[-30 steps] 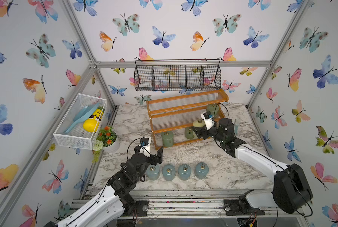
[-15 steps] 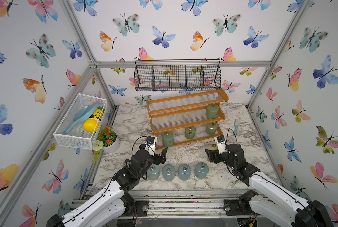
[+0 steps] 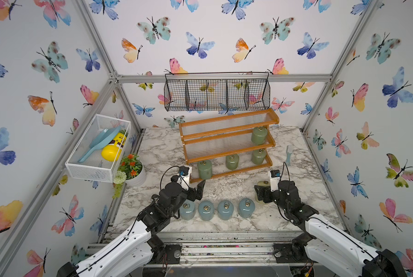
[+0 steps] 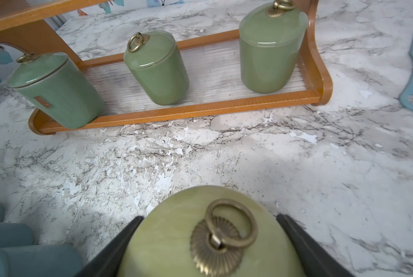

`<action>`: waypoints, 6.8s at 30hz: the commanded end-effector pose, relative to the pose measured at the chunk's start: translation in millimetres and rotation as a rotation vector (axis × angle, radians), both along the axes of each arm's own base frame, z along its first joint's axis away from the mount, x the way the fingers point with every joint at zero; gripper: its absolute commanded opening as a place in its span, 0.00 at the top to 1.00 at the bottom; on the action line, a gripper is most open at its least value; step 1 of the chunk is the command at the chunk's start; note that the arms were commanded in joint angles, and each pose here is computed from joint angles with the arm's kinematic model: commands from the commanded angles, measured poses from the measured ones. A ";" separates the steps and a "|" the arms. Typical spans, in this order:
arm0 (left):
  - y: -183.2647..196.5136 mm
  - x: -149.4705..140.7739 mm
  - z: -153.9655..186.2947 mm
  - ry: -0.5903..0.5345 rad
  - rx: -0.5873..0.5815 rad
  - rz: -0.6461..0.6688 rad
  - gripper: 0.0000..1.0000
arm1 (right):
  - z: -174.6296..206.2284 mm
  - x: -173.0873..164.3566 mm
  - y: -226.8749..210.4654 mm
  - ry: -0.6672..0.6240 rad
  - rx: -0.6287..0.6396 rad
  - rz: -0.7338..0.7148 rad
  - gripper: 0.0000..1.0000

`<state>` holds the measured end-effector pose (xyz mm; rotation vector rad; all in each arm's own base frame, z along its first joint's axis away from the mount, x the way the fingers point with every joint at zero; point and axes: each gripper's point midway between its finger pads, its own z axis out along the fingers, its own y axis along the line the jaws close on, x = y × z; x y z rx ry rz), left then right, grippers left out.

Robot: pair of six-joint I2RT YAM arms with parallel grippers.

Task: Remove the tea canisters from the shelf
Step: Place the tea canister at the center of the board, then pick up the tea canister from the shelf.

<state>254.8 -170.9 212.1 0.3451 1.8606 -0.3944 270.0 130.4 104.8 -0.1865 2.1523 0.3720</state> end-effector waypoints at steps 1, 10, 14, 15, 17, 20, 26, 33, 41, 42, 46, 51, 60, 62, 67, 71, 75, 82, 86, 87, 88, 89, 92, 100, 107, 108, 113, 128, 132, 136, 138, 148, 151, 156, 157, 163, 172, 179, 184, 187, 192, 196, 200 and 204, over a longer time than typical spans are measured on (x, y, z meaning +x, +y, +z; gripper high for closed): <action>-0.4 0.4 13.1 -0.030 -0.017 -0.010 0.02 | 14.5 6.5 -5.7 -0.049 0.056 -0.075 0.23; -2.3 -0.7 10.5 -0.025 -0.017 -0.025 0.02 | -6.2 -2.1 -16.5 0.009 0.045 -0.138 0.22; -6.1 -2.6 11.9 -0.031 -0.020 -0.052 0.02 | -15.5 -5.8 -15.7 0.039 0.035 -0.134 0.20; -6.1 -2.6 11.1 -0.030 -0.020 -0.052 0.02 | -16.3 -6.1 -15.5 0.044 0.034 -0.133 0.19; -7.0 -3.1 9.8 -0.029 -0.020 -0.058 0.02 | -15.1 -6.3 -14.2 0.044 0.035 -0.127 0.19; -8.2 -4.2 8.9 -0.027 -0.023 -0.067 0.02 | -15.0 -7.5 -14.0 0.051 0.036 -0.128 0.17; -7.3 -3.4 7.5 -0.031 -0.024 -0.060 0.02 | -16.4 -10.8 -12.0 0.066 0.041 -0.120 0.14; -5.0 -3.0 6.1 -0.033 -0.022 -0.048 0.02 | -15.7 -14.0 -11.3 0.077 0.039 -0.116 0.12; -3.2 -3.0 5.2 -0.031 -0.024 -0.041 0.02 | -14.3 -17.6 -9.5 0.089 0.049 -0.110 0.08; -3.3 -3.2 5.5 -0.031 -0.026 -0.041 0.02 | -14.6 -18.1 -8.8 0.093 0.050 -0.108 0.08; -2.4 -3.9 5.0 -0.030 -0.029 -0.039 0.02 | -15.2 -18.9 -8.5 0.100 0.054 -0.111 0.08; -1.5 -4.5 4.0 -0.027 -0.030 -0.037 0.02 | -16.1 -22.4 -5.3 0.128 0.070 -0.107 0.07; 2.1 -6.1 -0.8 -0.019 -0.042 -0.022 0.02 | -15.8 -24.5 -1.2 0.221 0.066 -0.123 0.06; 2.7 -6.4 0.1 -0.021 -0.043 -0.021 0.02 | -14.4 -25.0 -1.2 0.251 0.062 -0.135 0.06; 4.7 -6.5 0.3 -0.025 -0.037 -0.015 0.02 | -17.3 -30.4 -3.5 0.331 0.038 -0.160 0.08; 4.7 -6.7 -1.7 -0.023 -0.034 -0.017 0.02 | -30.9 -44.5 -11.7 0.435 0.004 -0.203 0.09; 4.5 -6.6 -2.4 -0.023 -0.034 -0.019 0.02 | -33.3 -51.1 -19.8 0.452 0.012 -0.251 0.10; 5.2 -6.5 -2.7 -0.026 -0.039 -0.019 0.02 | -34.7 -56.3 -31.9 0.496 0.000 -0.346 0.12; 5.7 -6.8 -4.0 -0.025 -0.039 -0.019 0.01 | -48.6 -71.1 -39.8 0.586 -0.046 -0.382 0.11; 6.1 -6.5 -3.9 -0.026 -0.040 -0.017 0.01 | -50.5 -73.7 -41.1 0.594 -0.048 -0.385 0.10; 6.1 -6.6 -4.9 -0.025 -0.039 -0.017 0.02 | -51.0 -75.1 -41.5 0.596 -0.043 -0.387 0.10; 6.3 -6.5 -5.2 -0.025 -0.039 -0.017 0.02 | -50.2 -76.1 -41.3 0.593 -0.029 -0.390 0.10; 5.6 -6.3 -4.7 -0.024 -0.043 -0.020 0.02 | -44.5 -77.3 -41.5 0.573 0.002 -0.392 0.10; -2.7 -6.6 -5.4 -0.016 -0.049 -0.060 0.02 | -30.9 -72.9 -42.1 0.530 0.024 -0.396 0.09; -11.2 -6.4 -0.2 -0.014 -0.049 -0.099 0.02 | 5.5 -44.3 -35.0 0.413 0.049 -0.393 0.03; -12.1 -5.9 1.4 -0.016 -0.050 -0.101 0.02 | 14.3 -39.2 -34.4 0.387 0.051 -0.392 0.02; -25.3 -2.4 9.2 -0.005 -0.048 -0.148 0.02 | 67.3 -11.8 -33.1 0.231 0.048 -0.385 0.01; -101.5 33.6 23.2 0.057 -0.033 -0.326 0.02 | 163.7 45.1 -32.3 -0.186 0.037 -0.313 0.01; -122.8 45.1 26.2 0.067 -0.017 -0.352 0.02 | 161.9 61.0 -28.1 -0.197 0.037 -0.237 0.01; -128.8 46.6 31.3 0.051 -0.034 -0.360 0.02 | 150.8 82.8 -26.1 -0.211 -0.012 -0.176 0.01; -127.5 44.7 34.0 0.041 -0.039 -0.360 0.01 | 146.1 95.5 -25.7 -0.224 -0.022 -0.138 0.01; -106.5 28.8 31.3 0.040 -0.048 -0.329 0.02 | 137.9 157.4 -9.2 -0.289 -0.015 0.095 0.01; -98.2 24.9 30.9 0.037 -0.057 -0.308 0.01 | 141.2 167.7 -1.1 -0.317 -0.006 0.147 0.01; -87.9 19.0 31.7 0.029 -0.071 -0.283 0.02 | 146.3 179.3 4.5 -0.369 0.006 0.186 0.01; -86.1 17.8 31.8 0.027 -0.072 -0.279 0.02 | 145.6 181.8 6.9 -0.370 0.007 0.200 0.01; -76.6 12.6 30.1 0.026 -0.066 -0.260 0.02 | 141.7 198.1 12.6 -0.386 0.020 0.228 0.01; -62.2 3.0 23.0 0.032 -0.085 -0.229 0.02 | 143.5 221.6 17.4 -0.405 0.033 0.241 0.00; -53.6 -0.4 23.7 0.030 -0.078 -0.207 0.01 | 144.3 236.9 21.3 -0.414 0.041 0.248 0.01; -50.1 -2.4 20.8 0.036 -0.076 -0.199 0.02 | 141.9 246.4 22.5 -0.412 0.041 0.246 0.01; -48.9 -3.3 20.5 0.036 -0.080 -0.196 0.02 | 140.2 251.5 24.3 -0.409 0.043 0.252 0.01; -47.1 -3.3 19.4 0.038 -0.079 -0.188 0.02 | 137.8 260.7 25.7 -0.403 0.045 0.254 0.01; -45.3 -3.5 19.5 0.038 -0.079 -0.180 0.02 | 137.5 265.9 28.1 -0.401 0.046 0.262 0.00; -42.6 -4.0 19.9 0.034 -0.079 -0.171 0.02 | 135.9 267.6 28.4 -0.396 0.046 0.266 0.07; -41.7 -4.9 20.0 0.034 -0.084 -0.169 0.02 | 130.5 265.7 28.4 -0.379 0.035 0.273 0.10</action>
